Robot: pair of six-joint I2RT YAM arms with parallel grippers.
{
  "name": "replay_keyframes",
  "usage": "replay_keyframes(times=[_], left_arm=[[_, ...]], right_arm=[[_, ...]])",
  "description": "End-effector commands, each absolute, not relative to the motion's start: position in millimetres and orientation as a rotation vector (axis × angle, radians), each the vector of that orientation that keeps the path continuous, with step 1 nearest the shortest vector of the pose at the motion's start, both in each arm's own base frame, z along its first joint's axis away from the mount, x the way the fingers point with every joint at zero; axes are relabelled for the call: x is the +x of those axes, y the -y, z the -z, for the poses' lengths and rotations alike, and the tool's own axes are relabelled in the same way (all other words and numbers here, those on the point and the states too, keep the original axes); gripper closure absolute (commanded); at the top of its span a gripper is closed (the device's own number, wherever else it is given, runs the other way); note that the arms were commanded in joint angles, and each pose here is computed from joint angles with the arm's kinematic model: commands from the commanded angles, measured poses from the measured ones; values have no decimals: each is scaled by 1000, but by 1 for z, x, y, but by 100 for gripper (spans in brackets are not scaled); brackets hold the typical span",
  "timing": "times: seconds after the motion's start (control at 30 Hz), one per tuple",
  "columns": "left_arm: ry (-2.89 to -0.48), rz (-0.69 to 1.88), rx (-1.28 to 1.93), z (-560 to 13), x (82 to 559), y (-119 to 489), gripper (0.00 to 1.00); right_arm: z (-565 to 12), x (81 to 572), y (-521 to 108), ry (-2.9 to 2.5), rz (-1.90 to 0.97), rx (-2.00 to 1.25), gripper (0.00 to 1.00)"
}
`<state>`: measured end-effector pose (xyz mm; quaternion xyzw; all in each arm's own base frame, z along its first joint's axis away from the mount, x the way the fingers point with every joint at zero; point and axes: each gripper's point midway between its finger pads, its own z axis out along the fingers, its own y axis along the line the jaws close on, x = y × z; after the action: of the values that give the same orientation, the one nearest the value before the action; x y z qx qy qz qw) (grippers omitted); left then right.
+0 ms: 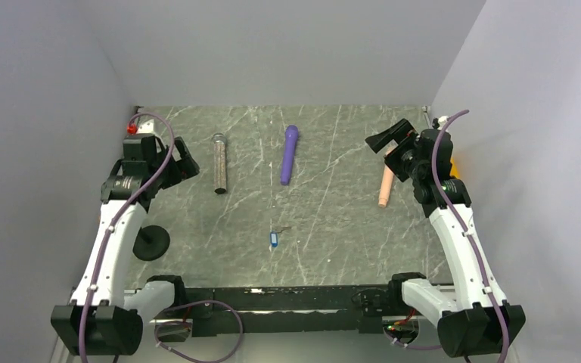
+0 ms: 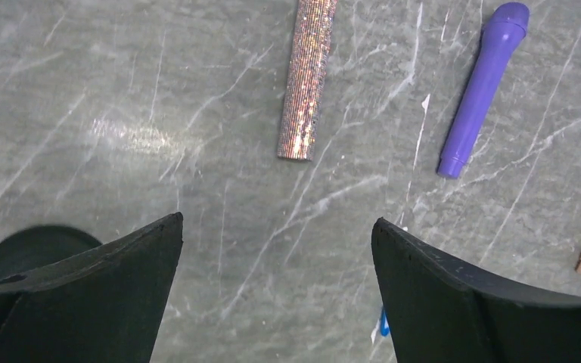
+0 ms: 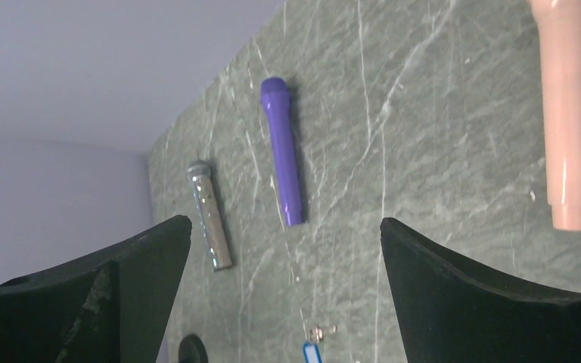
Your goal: Remove the keys from the keyring
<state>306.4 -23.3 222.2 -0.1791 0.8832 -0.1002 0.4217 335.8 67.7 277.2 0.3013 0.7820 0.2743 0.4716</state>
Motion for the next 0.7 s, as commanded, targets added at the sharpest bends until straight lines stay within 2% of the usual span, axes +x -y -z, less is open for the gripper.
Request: replay_keyframes(times=[0.0,0.2,0.57,0.67], left_arm=[[-2192,309,-477,-236,279,30,2],[-2150,444,-498,-232,254,46,2],[-2244,558,-353,-180,221,102,1],[-2308,580,-265,-162,216,127,7]], right_arm=[[-272,311,-79,-1995,-702,682,0],[-274,298,-92,-2020,-752,611,0],[-276,290,-102,-2027,-815,579,0],[-275,290,-102,-2038,-811,575,0]])
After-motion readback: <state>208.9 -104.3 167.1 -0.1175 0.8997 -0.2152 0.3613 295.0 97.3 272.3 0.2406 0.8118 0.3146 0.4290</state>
